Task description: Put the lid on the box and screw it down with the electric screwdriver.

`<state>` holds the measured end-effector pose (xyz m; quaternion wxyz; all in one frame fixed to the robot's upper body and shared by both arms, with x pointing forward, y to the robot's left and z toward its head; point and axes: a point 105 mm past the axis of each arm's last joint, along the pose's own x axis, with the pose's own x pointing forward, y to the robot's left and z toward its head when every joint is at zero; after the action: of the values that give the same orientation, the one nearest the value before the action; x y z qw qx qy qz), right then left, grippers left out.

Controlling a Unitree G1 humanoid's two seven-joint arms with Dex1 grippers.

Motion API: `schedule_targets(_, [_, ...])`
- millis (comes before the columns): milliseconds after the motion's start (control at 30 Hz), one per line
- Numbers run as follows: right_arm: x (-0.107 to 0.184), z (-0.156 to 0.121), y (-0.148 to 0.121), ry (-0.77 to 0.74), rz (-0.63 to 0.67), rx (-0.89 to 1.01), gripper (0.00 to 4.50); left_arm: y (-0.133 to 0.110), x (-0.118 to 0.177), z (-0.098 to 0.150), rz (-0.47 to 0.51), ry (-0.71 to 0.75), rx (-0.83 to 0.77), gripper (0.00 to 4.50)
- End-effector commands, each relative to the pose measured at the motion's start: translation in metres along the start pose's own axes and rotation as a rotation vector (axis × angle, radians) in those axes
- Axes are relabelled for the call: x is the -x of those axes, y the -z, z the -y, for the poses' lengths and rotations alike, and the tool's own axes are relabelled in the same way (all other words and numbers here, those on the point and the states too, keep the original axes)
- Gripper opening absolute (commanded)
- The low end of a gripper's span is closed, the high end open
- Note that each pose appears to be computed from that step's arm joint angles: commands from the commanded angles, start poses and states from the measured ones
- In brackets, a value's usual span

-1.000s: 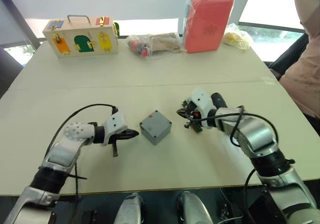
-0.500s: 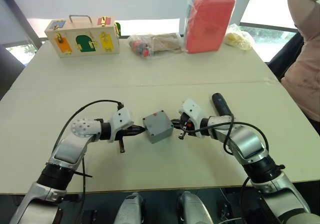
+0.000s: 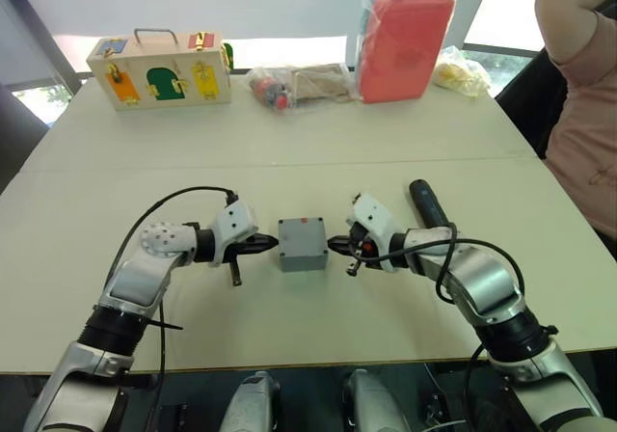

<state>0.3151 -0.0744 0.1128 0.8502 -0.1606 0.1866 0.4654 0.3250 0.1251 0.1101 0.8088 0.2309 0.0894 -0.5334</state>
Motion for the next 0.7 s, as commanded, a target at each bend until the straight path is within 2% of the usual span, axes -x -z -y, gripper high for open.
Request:
schedule_targets(33, [0.002,-0.008,-0.018,-0.018,0.07,0.035,0.01,-0.018,-0.002,-0.003,0.047,0.002,-0.067,0.0])
schedule_targets(100, [0.004,-0.003,-0.018,0.003,0.07,0.036,0.01,-0.018,0.0,-0.003,0.046,0.001,-0.069,0.0])
schedule_targets(233, [0.02,0.023,-0.027,0.14,0.122,0.021,0.01,-0.02,0.014,-0.002,0.036,0.007,-0.074,0.0])
schedule_targets(400, [0.04,0.069,-0.034,0.364,0.202,-0.057,0.01,-0.039,0.037,0.0,0.066,0.011,-0.089,0.0])
schedule_targets(500, [0.042,0.083,-0.028,0.414,0.197,-0.104,0.75,-0.056,0.042,-0.004,0.105,-0.005,-0.093,0.0])
schedule_targets(700, [0.028,0.097,-0.011,0.475,0.177,-0.132,3.16,-0.075,0.041,-0.004,0.147,-0.005,-0.11,0.0])
